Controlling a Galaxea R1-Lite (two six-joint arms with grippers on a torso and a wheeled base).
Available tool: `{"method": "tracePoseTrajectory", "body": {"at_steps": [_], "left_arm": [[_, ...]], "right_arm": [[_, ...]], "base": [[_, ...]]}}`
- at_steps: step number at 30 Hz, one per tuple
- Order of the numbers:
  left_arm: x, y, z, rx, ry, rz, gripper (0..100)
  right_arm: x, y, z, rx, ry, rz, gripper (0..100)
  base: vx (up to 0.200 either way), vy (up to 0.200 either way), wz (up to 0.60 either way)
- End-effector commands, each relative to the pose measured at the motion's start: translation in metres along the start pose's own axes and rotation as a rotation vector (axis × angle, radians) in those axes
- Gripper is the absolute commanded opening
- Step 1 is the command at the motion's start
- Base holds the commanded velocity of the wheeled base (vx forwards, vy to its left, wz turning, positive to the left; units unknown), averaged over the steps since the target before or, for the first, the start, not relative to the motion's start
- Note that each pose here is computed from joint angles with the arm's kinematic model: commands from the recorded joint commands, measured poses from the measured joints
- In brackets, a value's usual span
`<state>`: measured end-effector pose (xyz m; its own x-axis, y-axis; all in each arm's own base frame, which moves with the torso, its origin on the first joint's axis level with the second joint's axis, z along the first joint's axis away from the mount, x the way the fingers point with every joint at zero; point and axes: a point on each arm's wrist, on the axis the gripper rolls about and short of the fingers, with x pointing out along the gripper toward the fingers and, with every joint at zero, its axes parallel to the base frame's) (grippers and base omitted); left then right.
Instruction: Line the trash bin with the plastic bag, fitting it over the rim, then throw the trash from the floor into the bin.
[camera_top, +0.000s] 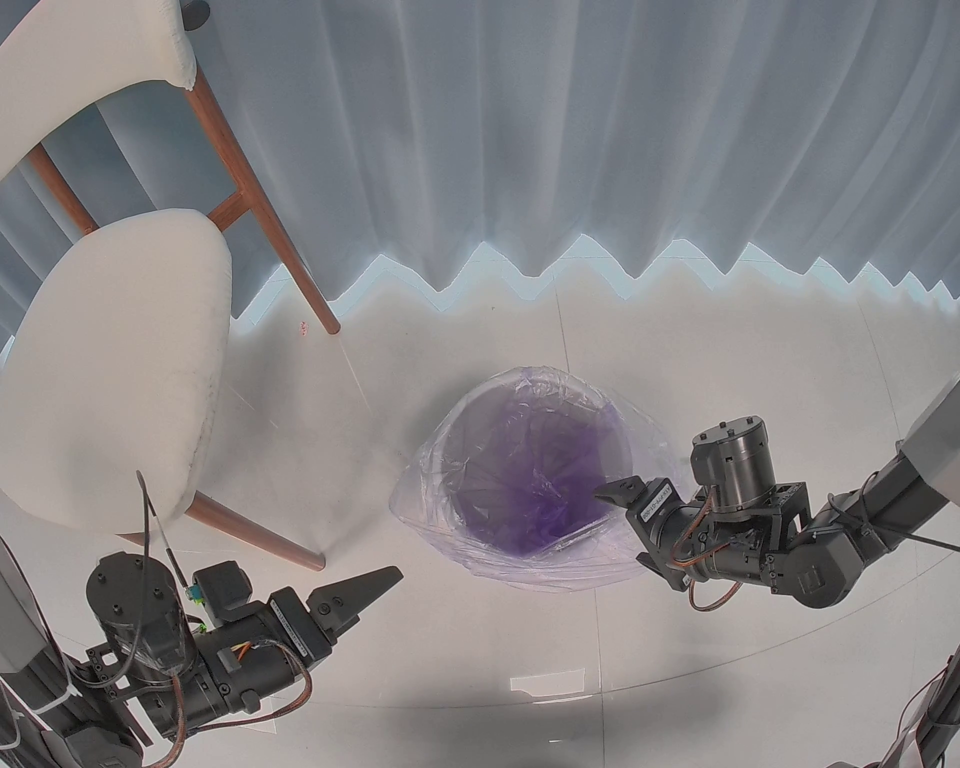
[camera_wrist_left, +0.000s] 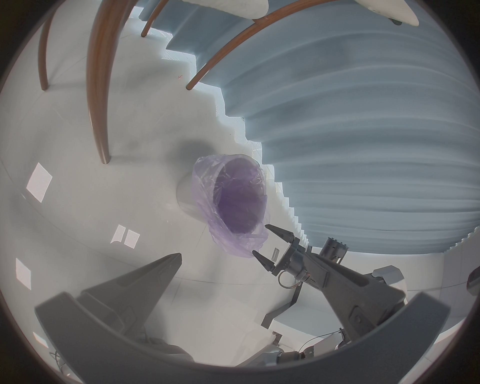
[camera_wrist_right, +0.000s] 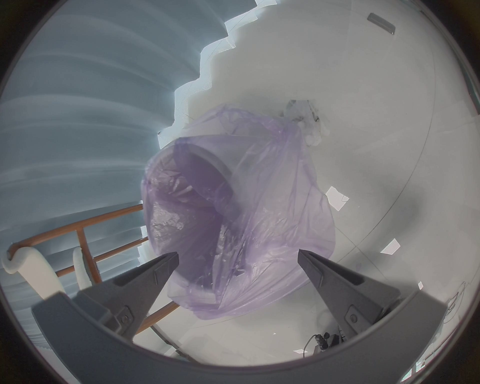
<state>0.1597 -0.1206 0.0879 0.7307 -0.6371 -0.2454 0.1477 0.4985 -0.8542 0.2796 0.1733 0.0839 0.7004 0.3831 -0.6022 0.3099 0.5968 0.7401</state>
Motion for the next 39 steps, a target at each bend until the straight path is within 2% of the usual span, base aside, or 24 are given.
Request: {"method": "tracePoseTrajectory", "body": {"at_steps": [1, 7, 9, 11, 18, 21, 28, 29, 39], "left_arm": [[-0.010, 0.001, -0.001, 0.002, 0.001, 0.008, 100], [0.003, 0.016, -0.010, 0.058, 0.062, 0.086, 100], [0.003, 0.016, -0.010, 0.058, 0.062, 0.086, 100], [0.012, 0.024, -0.015, 0.081, 0.101, 0.125, 100], [0.048, 0.029, -0.021, 0.133, 0.175, 0.097, 100], [0.069, 0.034, -0.023, 0.150, 0.179, 0.096, 100], [0.089, 0.038, -0.022, 0.144, 0.184, 0.086, 100], [0.091, 0.041, -0.023, 0.143, 0.194, 0.089, 100], [0.105, 0.044, -0.016, 0.138, 0.162, 0.081, 100]], "right_arm": [[0.010, -0.008, -0.005, -0.015, 0.008, -0.043, 100], [-0.010, -0.027, -0.010, -0.023, 0.018, -0.093, 100], [-0.010, -0.027, -0.010, -0.023, 0.018, -0.093, 100], [-0.016, -0.035, -0.014, -0.035, 0.025, -0.110, 100], [-0.018, -0.048, -0.036, -0.116, 0.069, -0.115, 100], [-0.011, -0.053, -0.040, -0.124, 0.060, -0.116, 100], [0.010, -0.058, -0.044, -0.127, 0.039, -0.117, 100], [0.016, -0.061, -0.045, -0.127, 0.040, -0.123, 0], [0.023, -0.065, -0.048, -0.130, 0.024, -0.134, 0]], "base": [[0.000, 0.000, 0.00], [0.000, 0.000, 0.00], [0.000, 0.000, 0.00], [0.000, 0.000, 0.00], [0.000, 0.000, 0.00], [0.000, 0.000, 0.00], [0.000, 0.000, 0.00], [0.000, 0.000, 0.00], [0.000, 0.000, 0.00]]}}
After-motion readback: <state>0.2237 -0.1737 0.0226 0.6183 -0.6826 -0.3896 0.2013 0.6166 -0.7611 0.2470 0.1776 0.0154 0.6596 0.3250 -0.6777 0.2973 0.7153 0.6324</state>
